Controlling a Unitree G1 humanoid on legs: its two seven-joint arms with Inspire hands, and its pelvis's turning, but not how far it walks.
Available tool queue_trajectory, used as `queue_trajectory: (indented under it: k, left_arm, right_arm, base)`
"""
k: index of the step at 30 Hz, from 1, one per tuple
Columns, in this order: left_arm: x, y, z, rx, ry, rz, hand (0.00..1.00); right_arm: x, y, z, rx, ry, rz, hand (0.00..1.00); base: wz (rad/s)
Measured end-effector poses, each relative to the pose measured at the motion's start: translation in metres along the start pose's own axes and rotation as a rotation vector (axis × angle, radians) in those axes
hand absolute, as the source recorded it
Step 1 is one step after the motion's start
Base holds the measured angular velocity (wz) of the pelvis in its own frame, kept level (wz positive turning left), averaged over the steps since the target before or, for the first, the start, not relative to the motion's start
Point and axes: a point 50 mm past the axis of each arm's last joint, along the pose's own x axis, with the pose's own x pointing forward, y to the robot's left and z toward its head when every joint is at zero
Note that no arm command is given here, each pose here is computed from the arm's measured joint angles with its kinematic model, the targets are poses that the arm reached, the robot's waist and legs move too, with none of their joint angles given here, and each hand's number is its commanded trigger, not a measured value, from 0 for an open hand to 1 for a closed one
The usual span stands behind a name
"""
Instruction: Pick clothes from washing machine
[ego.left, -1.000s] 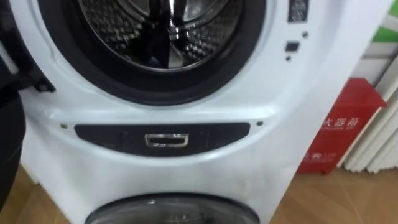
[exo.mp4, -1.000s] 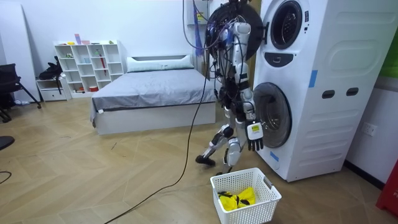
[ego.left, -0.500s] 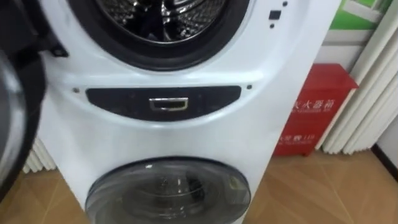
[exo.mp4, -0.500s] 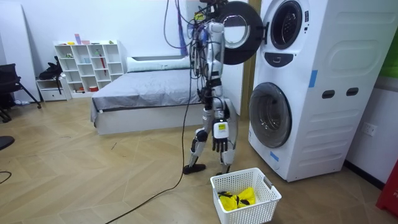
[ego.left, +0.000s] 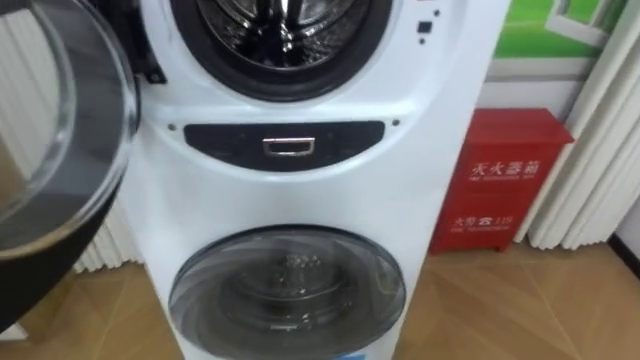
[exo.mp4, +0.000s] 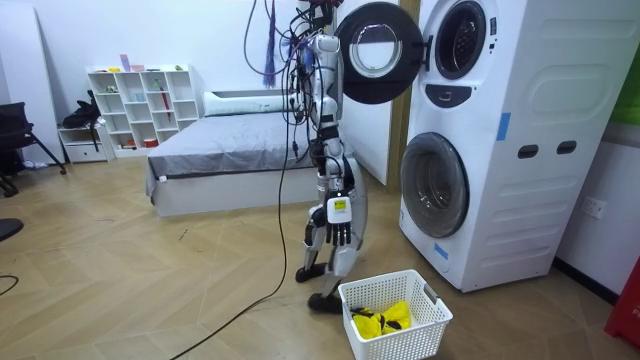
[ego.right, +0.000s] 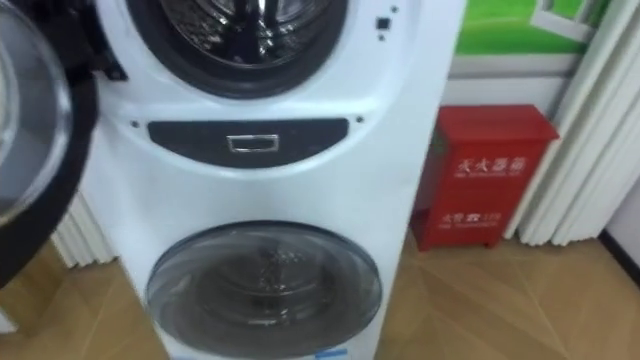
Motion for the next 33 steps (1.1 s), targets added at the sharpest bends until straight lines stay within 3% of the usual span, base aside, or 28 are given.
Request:
queue_trajectory:
  k: [6, 8, 12, 14, 18, 24, 27, 33]
  left_arm:
    - [0.003, 0.023, 0.024, -0.219, -0.066, 0.087, 0.00]
    - [0.000, 0.046, 0.054, -0.337, -0.185, 0.159, 0.00]
    - [-0.011, 0.087, 0.096, -0.425, -0.379, 0.281, 0.00]
    - [-0.024, 0.114, 0.116, -0.499, -0.491, 0.357, 0.00]
    - [-0.054, 0.149, 0.146, -0.654, -0.678, 0.440, 0.00]
    - [-0.076, 0.192, 0.165, -0.673, -0.781, 0.561, 0.00]
    - [-0.096, 0.217, 0.176, -0.668, -0.863, 0.621, 0.00]
    - [-0.123, 0.229, 0.195, -0.674, -0.985, 0.666, 0.00]
  right_arm:
    - [-0.001, -0.008, 0.012, 0.074, -0.068, 0.001, 0.00]
    - [-0.001, -0.015, 0.012, 0.122, -0.077, -0.014, 0.00]
    - [-0.002, -0.026, 0.015, 0.158, -0.110, -0.045, 0.00]
    - [-0.003, -0.030, 0.013, 0.211, -0.121, -0.051, 0.00]
    - [-0.003, -0.026, 0.004, 0.222, -0.107, -0.044, 0.00]
    - [-0.004, -0.031, -0.006, 0.250, -0.100, -0.065, 0.00]
    - [-0.005, -0.032, -0.009, 0.245, -0.094, -0.071, 0.00]
    - [-0.005, -0.030, -0.014, 0.241, -0.082, -0.046, 0.00]
  base:
    - [0.04]
    - [0.23]
    - [0.18]
    - [0.19]
    - [0.15]
    - [0.17]
    - [0.02]
    - [0.00]
